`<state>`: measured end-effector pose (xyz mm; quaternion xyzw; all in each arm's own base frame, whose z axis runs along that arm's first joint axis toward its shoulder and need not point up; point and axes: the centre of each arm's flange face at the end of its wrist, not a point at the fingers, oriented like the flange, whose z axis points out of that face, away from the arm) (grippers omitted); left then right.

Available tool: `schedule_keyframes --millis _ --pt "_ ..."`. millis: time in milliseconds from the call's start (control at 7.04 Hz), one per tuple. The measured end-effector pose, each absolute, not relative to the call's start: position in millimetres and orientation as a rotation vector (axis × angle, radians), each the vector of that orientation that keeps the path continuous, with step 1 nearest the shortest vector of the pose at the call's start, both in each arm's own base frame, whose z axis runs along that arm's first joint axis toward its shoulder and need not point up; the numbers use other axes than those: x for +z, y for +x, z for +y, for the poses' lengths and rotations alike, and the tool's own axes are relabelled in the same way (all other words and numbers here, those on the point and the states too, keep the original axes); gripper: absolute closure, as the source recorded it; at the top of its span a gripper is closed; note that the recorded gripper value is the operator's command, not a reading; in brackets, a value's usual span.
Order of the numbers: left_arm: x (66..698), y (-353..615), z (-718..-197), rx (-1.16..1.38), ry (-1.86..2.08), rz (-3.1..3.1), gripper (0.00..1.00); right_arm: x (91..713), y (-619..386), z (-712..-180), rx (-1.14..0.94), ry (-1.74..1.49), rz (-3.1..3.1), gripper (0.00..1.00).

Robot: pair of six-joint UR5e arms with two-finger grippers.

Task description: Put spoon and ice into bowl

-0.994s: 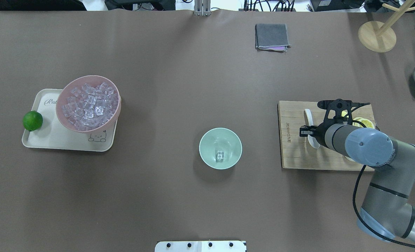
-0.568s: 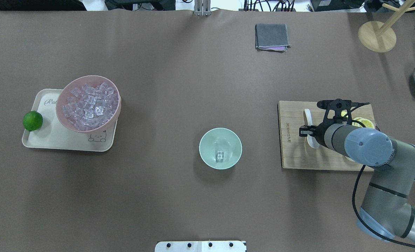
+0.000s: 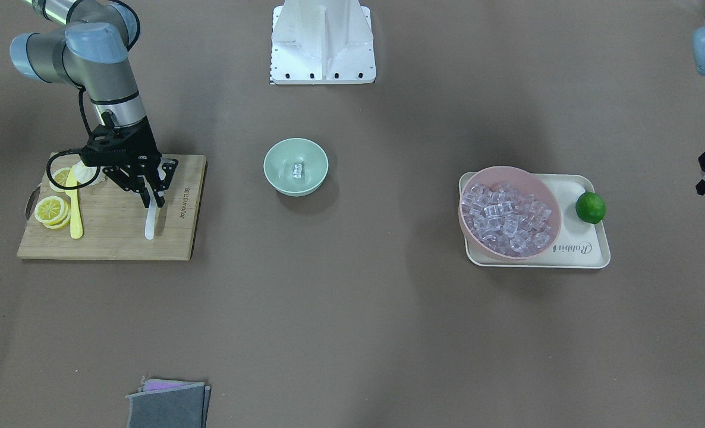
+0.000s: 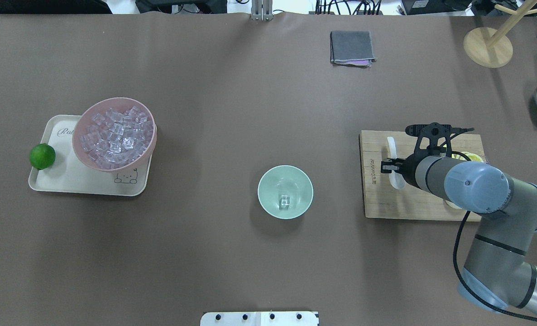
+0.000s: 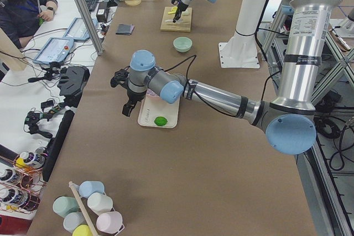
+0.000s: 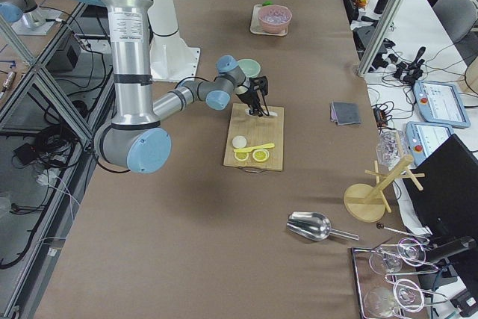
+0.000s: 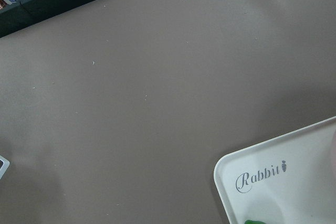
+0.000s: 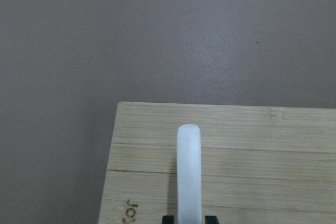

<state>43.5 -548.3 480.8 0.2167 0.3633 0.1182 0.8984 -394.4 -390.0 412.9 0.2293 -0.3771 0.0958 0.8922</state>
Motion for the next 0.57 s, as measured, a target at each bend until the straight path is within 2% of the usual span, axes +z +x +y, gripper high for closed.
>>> schedule_keyframes --millis 568 --pt "481.8 44.4 -548.8 0.244 0.446 0.752 0.02 287.8 -437.1 -396.4 0.4 0.343 -0.755 1.0"
